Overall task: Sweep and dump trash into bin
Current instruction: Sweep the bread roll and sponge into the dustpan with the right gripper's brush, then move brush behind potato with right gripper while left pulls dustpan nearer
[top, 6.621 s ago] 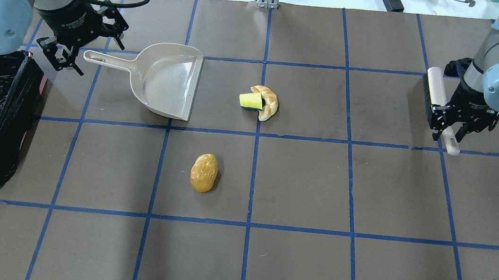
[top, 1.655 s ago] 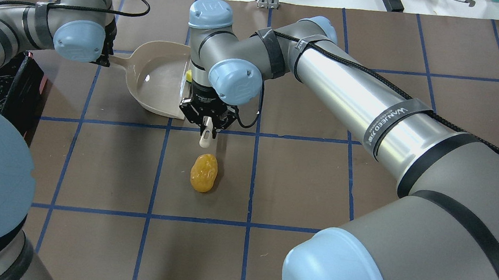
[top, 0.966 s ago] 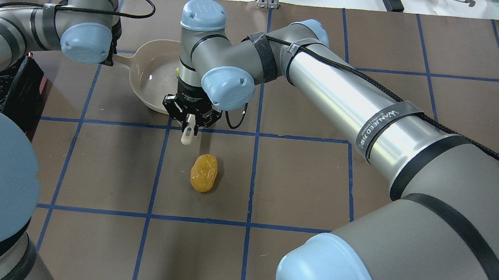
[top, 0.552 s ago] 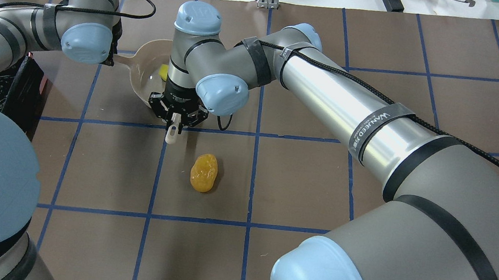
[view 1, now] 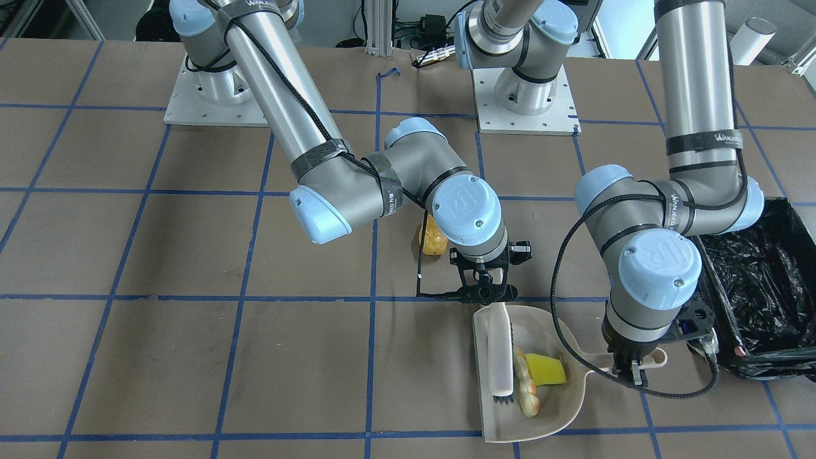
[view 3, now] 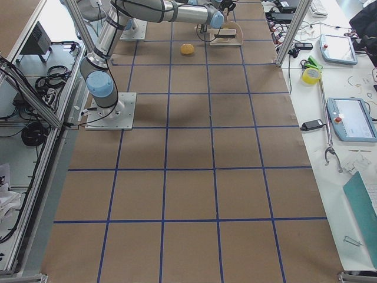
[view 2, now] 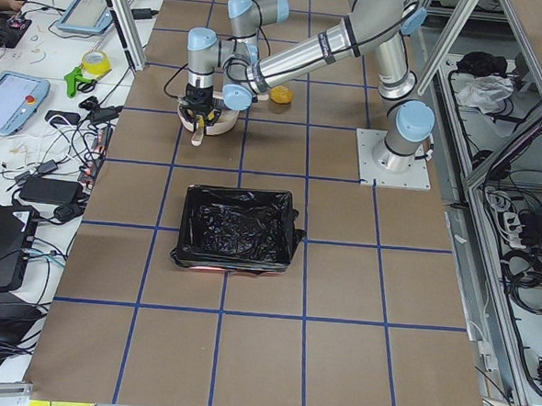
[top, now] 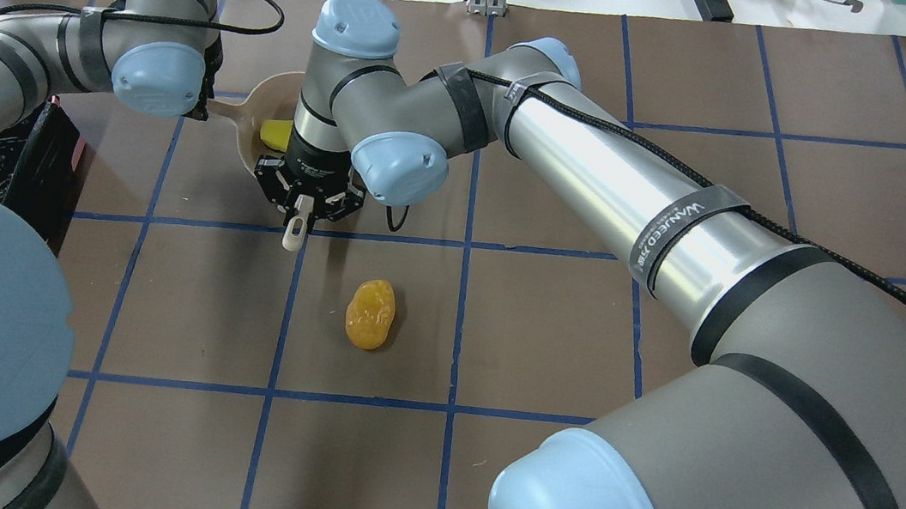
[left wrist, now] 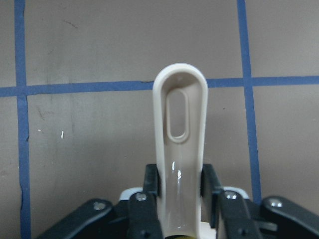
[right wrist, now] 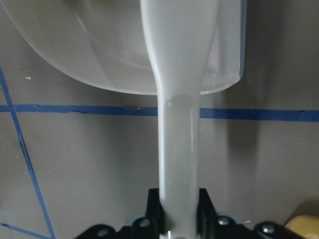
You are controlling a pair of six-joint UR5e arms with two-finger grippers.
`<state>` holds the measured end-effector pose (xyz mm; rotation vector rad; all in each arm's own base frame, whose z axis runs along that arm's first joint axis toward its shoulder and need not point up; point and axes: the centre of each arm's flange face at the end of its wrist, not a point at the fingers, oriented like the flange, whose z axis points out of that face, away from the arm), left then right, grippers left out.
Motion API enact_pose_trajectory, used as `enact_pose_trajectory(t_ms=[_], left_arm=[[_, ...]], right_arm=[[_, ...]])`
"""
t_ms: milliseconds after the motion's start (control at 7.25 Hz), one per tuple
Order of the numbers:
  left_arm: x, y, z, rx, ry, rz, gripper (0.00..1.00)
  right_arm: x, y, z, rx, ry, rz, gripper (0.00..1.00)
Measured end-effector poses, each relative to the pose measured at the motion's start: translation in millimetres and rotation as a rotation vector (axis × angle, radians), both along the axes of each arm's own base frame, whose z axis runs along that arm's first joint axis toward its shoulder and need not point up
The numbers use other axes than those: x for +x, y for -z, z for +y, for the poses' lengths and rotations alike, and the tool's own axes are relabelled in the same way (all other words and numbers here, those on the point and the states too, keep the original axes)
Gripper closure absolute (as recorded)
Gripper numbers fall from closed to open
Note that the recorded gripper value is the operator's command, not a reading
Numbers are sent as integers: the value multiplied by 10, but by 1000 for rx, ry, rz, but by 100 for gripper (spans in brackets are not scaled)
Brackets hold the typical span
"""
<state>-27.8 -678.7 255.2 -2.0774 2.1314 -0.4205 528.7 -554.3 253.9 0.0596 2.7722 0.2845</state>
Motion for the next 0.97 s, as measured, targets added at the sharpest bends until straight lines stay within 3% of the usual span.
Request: enact_pose_trajectory(t_ms=[552, 828, 966], left_arm=[[8, -8, -2, 6, 19, 0, 100], [3, -56, 35, 13, 28, 4, 100], [-2, -87, 104, 27, 38, 6, 100]], right_arm=[[-403, -336, -78, 19, 23, 81, 92], [-819, -538, -120, 38, 25, 162, 92], [-1051, -679, 3, 48, 21, 205, 92]])
